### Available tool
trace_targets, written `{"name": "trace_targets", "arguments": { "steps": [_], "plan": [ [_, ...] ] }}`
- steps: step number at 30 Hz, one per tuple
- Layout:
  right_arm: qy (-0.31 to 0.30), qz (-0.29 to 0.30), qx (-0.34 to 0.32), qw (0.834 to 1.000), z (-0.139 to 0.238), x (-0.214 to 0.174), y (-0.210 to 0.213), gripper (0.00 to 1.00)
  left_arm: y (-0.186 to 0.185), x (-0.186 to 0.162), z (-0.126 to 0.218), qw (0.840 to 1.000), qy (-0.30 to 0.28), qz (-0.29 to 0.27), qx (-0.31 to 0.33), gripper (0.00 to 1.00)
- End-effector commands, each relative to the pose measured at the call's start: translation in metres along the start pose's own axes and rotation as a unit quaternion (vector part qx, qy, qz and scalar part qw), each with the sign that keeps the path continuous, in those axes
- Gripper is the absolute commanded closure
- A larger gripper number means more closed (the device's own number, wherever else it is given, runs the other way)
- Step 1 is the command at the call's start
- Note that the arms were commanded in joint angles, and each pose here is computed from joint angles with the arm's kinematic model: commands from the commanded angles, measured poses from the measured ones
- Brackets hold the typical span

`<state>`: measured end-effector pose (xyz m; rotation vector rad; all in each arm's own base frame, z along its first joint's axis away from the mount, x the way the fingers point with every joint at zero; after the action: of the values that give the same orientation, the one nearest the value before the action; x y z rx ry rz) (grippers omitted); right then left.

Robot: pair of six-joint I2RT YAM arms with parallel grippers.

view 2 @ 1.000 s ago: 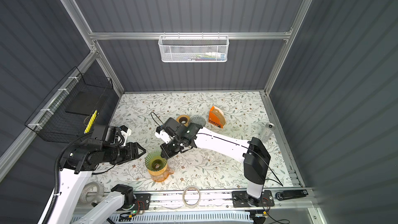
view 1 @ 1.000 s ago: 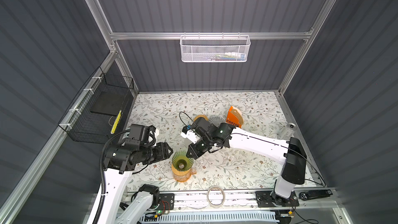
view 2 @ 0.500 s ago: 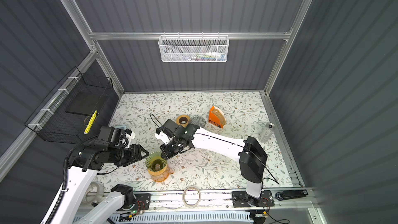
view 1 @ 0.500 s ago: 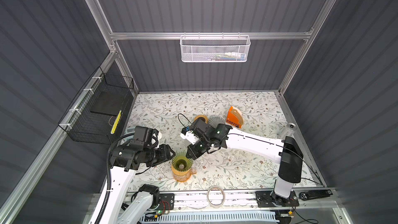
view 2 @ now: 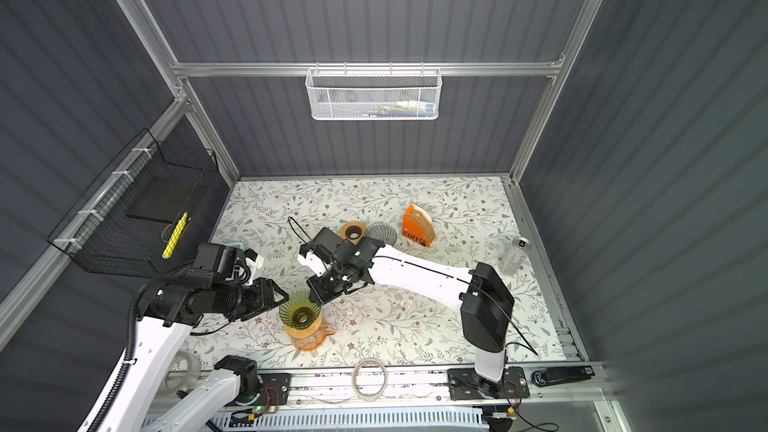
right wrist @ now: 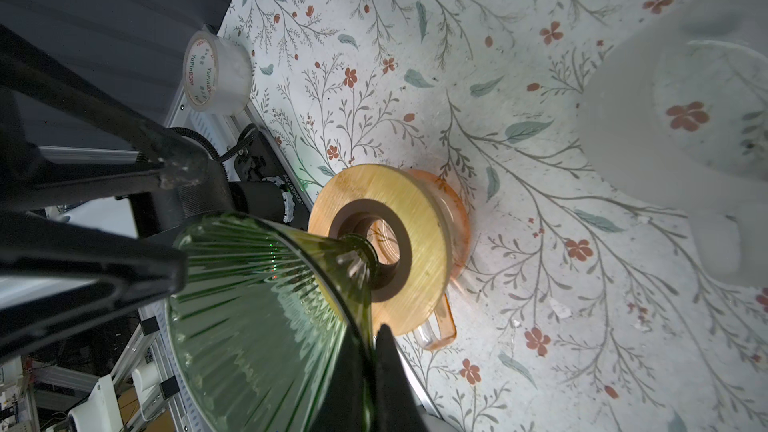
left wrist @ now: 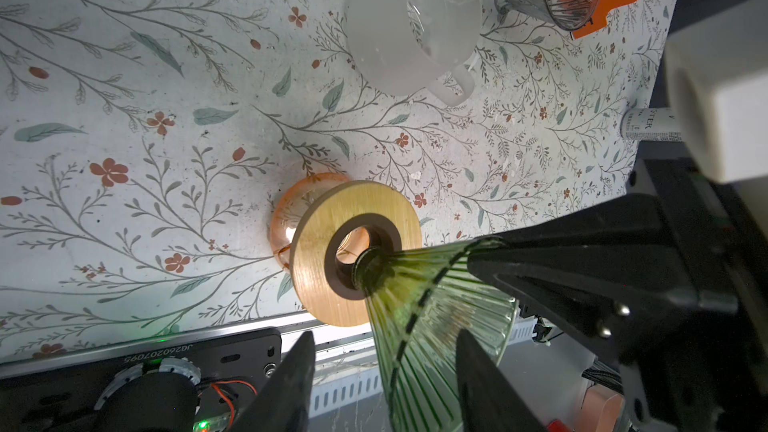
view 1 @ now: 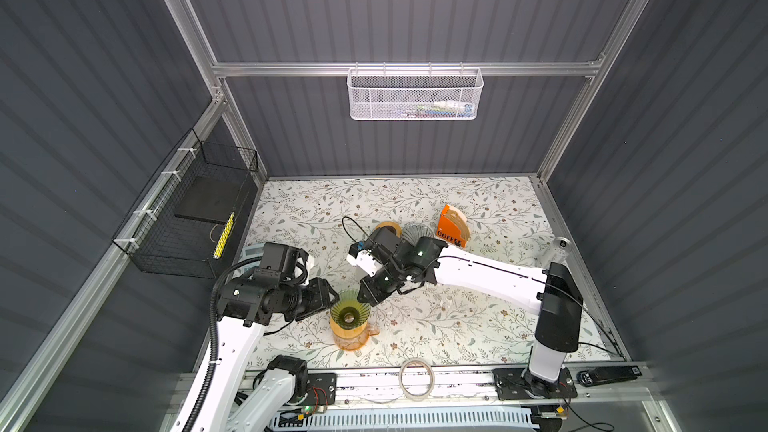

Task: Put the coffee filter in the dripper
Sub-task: 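Lower the green dripper into the wooden ring hole with the right gripper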

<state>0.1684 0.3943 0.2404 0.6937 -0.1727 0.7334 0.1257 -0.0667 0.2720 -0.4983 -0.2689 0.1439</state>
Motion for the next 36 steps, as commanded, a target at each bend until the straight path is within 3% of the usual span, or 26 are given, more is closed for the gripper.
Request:
{"name": "trace_targets", "arguments": {
  "steps": [1,12,14,20,22,36],
  "plan": [
    [-0.011,0.013,0.000,1.000,0.004,0.007,0.006,1.00,-0.002,-0.001,0.001,1.000,0.004,-0.007,-0.006,0.45],
    [0.007,0.008,-0.012,1.000,-0.011,0.007,-0.001,1.00,0.004,-0.003,-0.015,1.000,0.013,0.005,-0.010,0.56],
    [0.009,0.007,-0.013,1.000,-0.012,0.006,-0.002,1.00,0.005,-0.002,-0.016,1.000,0.013,0.004,-0.006,0.63],
    [0.015,0.005,-0.015,1.000,-0.016,0.006,-0.003,1.00,0.008,-0.001,-0.022,1.000,0.017,0.007,-0.001,0.70],
    [0.015,0.004,-0.016,1.000,-0.015,0.007,-0.003,1.00,0.010,-0.001,-0.025,1.000,0.022,0.008,0.003,0.79],
    [0.026,0.000,-0.021,0.999,-0.019,0.009,-0.003,1.00,0.016,-0.006,-0.037,0.998,0.062,0.010,0.015,0.91]
  ]
}}
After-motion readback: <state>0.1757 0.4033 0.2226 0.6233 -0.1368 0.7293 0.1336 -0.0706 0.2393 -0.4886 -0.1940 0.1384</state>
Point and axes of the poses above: each gripper's point midway between its finger pads, its own z axis back along the fingers, its own y axis along the line the jaws close on, x = y × z, the point moved 8 cm from there along z, back along the fingers
